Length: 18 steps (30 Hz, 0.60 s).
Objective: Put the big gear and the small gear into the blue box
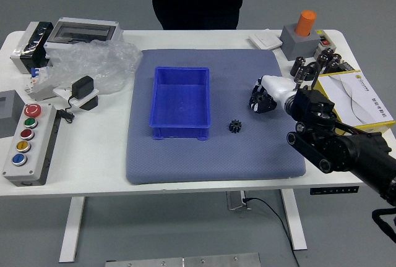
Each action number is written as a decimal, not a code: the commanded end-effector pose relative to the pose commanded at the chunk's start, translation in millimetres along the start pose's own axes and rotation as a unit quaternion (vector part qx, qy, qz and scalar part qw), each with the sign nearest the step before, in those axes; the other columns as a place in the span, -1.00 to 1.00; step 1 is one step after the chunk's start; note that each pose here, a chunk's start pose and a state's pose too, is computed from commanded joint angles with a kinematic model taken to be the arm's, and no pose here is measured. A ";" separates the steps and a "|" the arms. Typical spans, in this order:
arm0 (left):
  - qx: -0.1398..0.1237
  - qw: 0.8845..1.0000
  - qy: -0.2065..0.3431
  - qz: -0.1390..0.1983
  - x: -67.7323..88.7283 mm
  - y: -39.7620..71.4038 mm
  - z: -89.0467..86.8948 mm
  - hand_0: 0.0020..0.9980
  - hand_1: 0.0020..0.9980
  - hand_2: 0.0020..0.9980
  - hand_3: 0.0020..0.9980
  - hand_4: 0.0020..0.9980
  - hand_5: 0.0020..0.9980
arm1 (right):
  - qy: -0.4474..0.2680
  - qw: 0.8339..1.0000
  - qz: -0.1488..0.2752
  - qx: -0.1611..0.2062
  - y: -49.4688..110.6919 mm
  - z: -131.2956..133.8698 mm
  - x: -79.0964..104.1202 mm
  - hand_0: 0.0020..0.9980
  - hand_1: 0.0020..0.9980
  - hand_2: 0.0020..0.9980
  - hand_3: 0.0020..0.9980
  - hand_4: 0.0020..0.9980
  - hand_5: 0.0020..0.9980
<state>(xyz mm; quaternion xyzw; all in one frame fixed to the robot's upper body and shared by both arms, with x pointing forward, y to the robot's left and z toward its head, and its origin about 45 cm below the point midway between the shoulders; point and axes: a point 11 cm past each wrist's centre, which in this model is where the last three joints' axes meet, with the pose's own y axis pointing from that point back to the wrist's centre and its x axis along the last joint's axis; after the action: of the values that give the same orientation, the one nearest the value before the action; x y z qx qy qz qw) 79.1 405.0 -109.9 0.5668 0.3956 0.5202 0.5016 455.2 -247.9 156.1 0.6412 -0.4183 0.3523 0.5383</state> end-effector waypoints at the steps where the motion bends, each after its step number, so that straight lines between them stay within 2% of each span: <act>1: 0.000 1.000 0.000 0.000 0.0 0.0 0.0 0.45 0.35 0.36 0.37 -0.13 -0.94 | -0.001 1.000 0.002 0.000 0.1 0.0 1.0 0.35 0.04 0.03 0.06 0.27 -0.81; 18: -0.001 1.000 0.001 0.001 0.9 0.2 0.8 0.45 0.35 0.35 0.37 -0.13 -0.94 | -0.014 0.999 0.040 0.006 4.0 -2.4 26.9 0.33 0.03 0.02 0.06 0.29 -0.88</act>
<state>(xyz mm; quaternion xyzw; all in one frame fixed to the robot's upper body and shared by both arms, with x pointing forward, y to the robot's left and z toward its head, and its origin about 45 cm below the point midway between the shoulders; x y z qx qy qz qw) 80.0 405.7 -109.6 0.5659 0.3950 0.5222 0.5011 462.4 -250.1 182.3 0.6319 -0.4490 0.3672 0.5141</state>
